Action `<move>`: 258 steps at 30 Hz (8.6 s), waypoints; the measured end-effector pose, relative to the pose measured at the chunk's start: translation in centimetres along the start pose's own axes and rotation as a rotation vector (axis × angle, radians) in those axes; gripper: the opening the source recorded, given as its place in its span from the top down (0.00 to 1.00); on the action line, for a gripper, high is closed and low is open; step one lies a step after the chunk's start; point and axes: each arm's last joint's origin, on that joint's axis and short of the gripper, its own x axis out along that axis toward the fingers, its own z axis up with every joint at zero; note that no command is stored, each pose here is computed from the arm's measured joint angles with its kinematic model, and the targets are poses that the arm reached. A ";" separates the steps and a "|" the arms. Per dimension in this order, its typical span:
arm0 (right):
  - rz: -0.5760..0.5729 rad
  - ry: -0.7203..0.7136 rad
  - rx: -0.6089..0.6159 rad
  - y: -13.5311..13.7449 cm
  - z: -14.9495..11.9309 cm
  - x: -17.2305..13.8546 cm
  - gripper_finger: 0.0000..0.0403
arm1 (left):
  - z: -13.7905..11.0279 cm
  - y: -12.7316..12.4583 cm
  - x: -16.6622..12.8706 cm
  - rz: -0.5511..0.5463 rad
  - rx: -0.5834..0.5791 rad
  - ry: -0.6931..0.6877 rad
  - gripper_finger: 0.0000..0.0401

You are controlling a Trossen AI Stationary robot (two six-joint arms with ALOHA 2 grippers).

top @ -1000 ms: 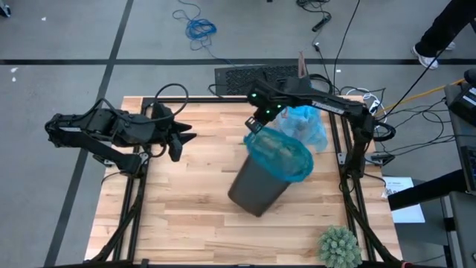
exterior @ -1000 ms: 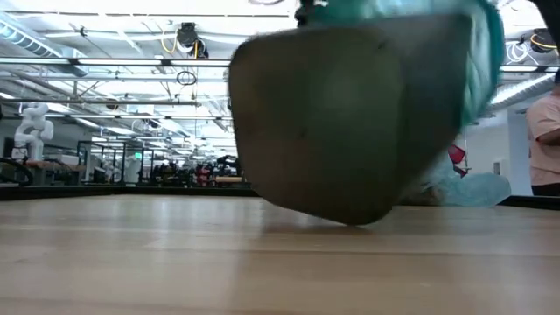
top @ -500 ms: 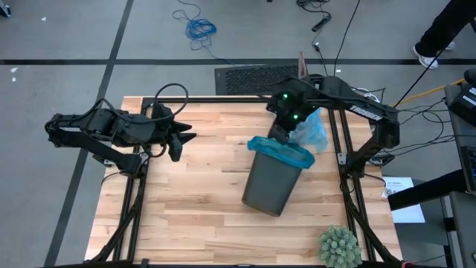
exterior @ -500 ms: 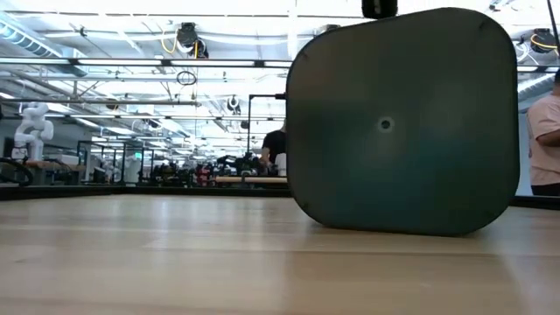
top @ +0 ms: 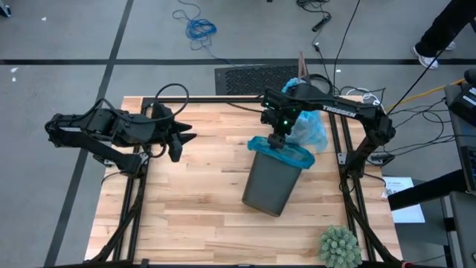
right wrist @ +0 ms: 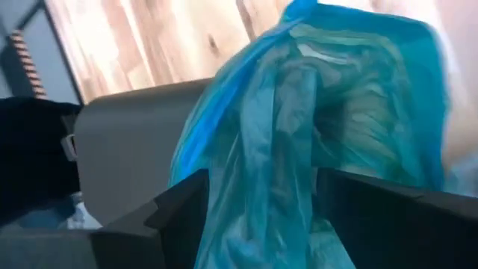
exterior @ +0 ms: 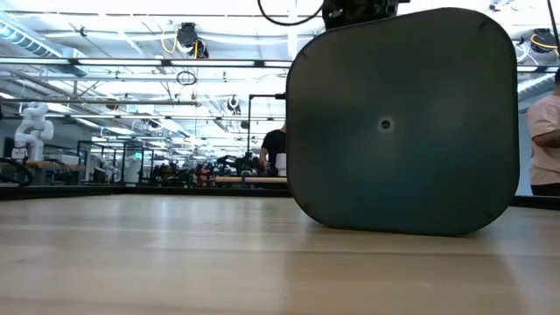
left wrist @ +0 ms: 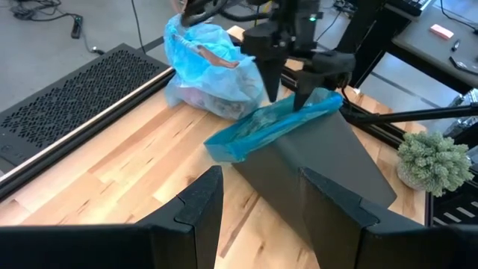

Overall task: Place trash/remove bag and relplace
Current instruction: Insert the dark blue trash bag into the trash bin

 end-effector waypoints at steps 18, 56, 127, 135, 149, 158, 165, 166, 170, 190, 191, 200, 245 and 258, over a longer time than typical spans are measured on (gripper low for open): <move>0.218 -0.081 -0.056 -1.5 0.9 1.8 0.98 | 0.0 0.0 0.0 -0.003 0.002 0.003 0.59; 0.271 -0.068 -0.035 1.5 -0.2 1.2 0.25 | 0.0 0.0 0.0 -0.002 0.000 0.003 0.59; -0.335 0.031 -0.600 18.4 0.9 4.7 1.00 | -0.1 0.1 0.0 0.025 -0.003 0.003 0.59; -0.373 0.104 -0.607 17.9 2.0 7.9 0.94 | -0.1 0.1 0.0 0.024 0.001 0.004 0.59; -0.337 0.097 -0.602 18.1 2.0 7.9 0.32 | -0.2 0.1 0.0 0.007 0.002 0.016 0.59; -0.296 -0.023 -0.604 18.8 1.8 5.5 0.29 | -0.1 0.1 0.6 0.031 -0.052 0.023 0.62; -0.244 -0.190 -0.598 19.4 1.8 2.5 0.30 | 0.6 -0.3 3.9 0.083 -0.013 0.031 0.79; -0.236 -0.222 -0.585 19.4 1.8 2.0 0.31 | 0.6 -0.4 4.5 0.087 0.003 0.039 0.84; -0.199 -0.339 -0.504 19.0 1.6 -1.2 0.35 | 0.4 -0.3 6.5 0.150 0.065 0.080 0.98; -0.382 -0.496 -0.117 8.3 -1.0 -11.5 1.00 | -1.7 2.1 11.9 -0.022 0.023 -0.027 1.00; -0.357 -0.493 -0.116 7.8 -0.6 -10.9 1.00 | -1.9 2.5 12.2 -0.015 0.018 -0.012 1.00; -0.277 -0.499 0.009 2.0 0.2 -5.3 1.00 | -4.2 4.8 14.1 0.041 -0.003 0.068 1.00; -0.146 -0.702 0.318 -2.7 -2.6 -1.1 1.00 | -9.9 8.3 17.3 -0.002 -0.125 0.125 1.00; 0.070 -0.924 0.008 4.5 -11.2 -8.3 1.00 | -10.6 8.3 18.7 0.015 -0.109 0.167 1.00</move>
